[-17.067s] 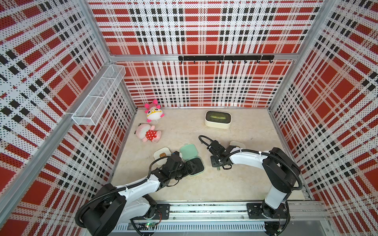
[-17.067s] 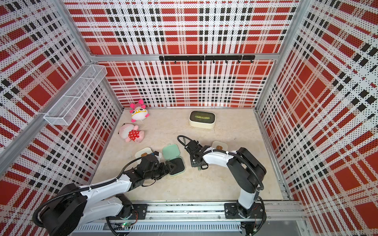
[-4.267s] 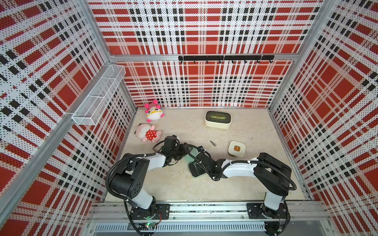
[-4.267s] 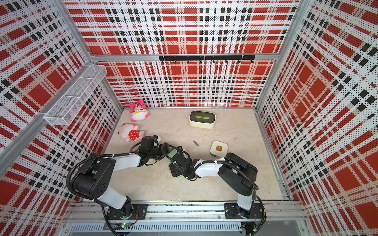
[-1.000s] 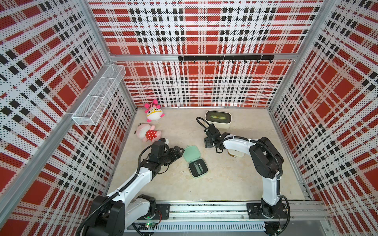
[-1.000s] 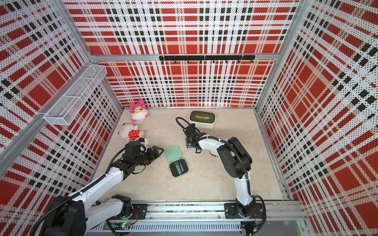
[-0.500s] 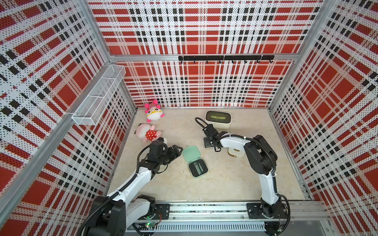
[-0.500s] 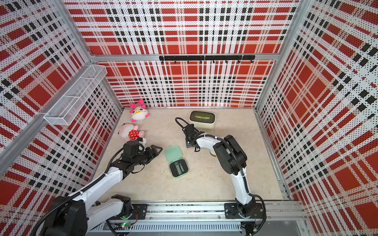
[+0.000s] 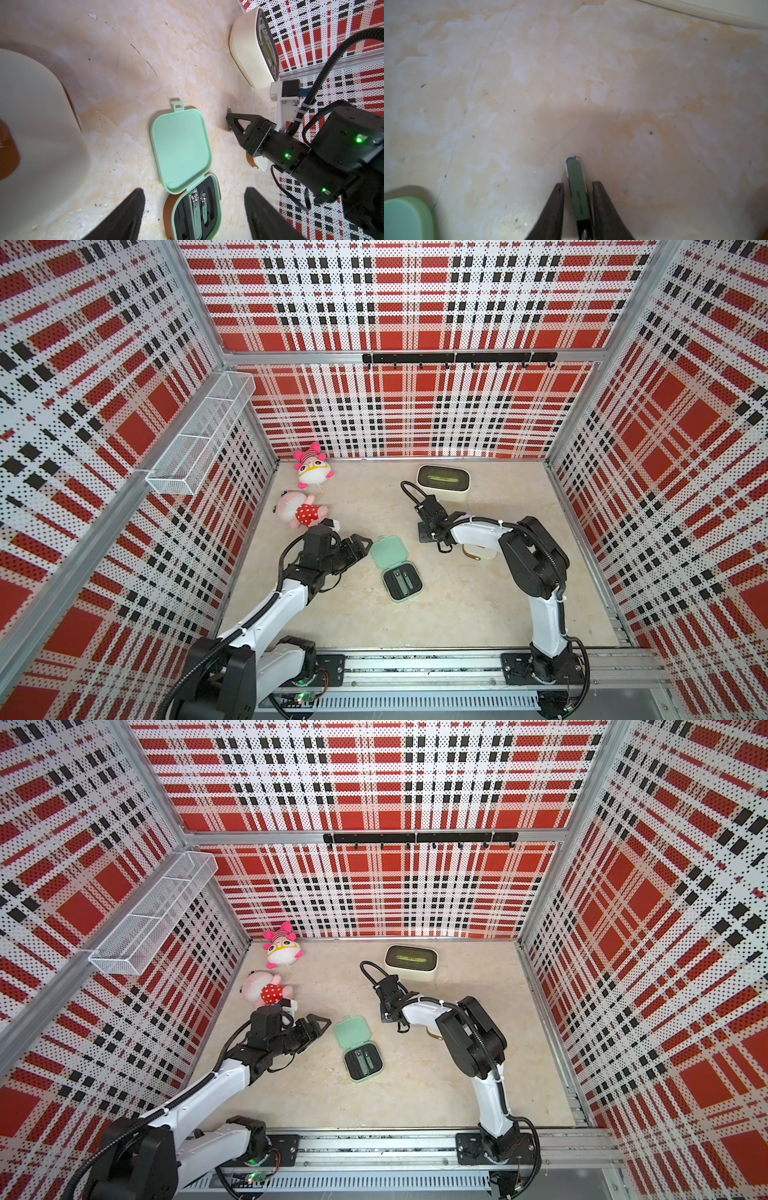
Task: Organize nail clipper sets
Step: Move the nail clipper to the center of the board.
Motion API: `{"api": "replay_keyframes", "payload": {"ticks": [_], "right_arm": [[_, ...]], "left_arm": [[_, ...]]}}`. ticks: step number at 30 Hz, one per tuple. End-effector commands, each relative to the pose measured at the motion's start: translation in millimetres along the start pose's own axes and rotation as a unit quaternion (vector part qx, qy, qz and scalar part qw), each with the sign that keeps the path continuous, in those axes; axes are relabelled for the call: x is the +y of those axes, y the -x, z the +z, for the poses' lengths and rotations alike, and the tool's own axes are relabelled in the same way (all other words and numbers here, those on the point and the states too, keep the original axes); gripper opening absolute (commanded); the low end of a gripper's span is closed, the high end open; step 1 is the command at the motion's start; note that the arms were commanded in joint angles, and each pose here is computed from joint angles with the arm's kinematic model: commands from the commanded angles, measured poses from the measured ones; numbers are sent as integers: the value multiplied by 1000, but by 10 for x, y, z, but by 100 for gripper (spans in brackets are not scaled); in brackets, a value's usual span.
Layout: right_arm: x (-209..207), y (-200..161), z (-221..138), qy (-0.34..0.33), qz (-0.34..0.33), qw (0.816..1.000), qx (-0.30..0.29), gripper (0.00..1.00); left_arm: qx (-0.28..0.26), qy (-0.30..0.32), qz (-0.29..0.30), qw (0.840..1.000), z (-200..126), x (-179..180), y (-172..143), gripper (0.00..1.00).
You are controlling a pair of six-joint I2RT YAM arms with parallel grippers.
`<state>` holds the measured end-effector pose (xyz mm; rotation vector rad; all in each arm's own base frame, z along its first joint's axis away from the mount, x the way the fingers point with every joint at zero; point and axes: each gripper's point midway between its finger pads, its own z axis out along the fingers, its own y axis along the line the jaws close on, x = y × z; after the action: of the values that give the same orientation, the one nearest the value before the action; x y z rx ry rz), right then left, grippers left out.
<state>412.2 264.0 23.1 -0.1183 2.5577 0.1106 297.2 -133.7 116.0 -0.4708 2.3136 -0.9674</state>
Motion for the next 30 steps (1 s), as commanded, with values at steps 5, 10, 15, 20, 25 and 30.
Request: {"api": "replay_keyframes", "payload": {"ticks": [5,10,15,20,25,30], "right_arm": [[-100,-254,-20,-18,10,999,36,15],[-95,-293,-91,-16,14,999,35,13],[-116,-509,-228,-18,16,999,39,13],[-101,-908,-451,-22,6,999,46,15],[-89,-1334,-680,-23,8,998,56,17],[-126,-1564,-749,-29,14,997,64,24]], "left_arm": [[-2,-10,-1,1000,-1,-19,9,80],[-1,-11,-1,1000,2,-28,4,80],[2,-12,1,1000,33,-52,6,80],[6,-16,6,1000,85,-115,-10,80],[17,-25,14,999,160,-224,-105,80],[25,-31,15,999,233,-286,-173,80]]}}
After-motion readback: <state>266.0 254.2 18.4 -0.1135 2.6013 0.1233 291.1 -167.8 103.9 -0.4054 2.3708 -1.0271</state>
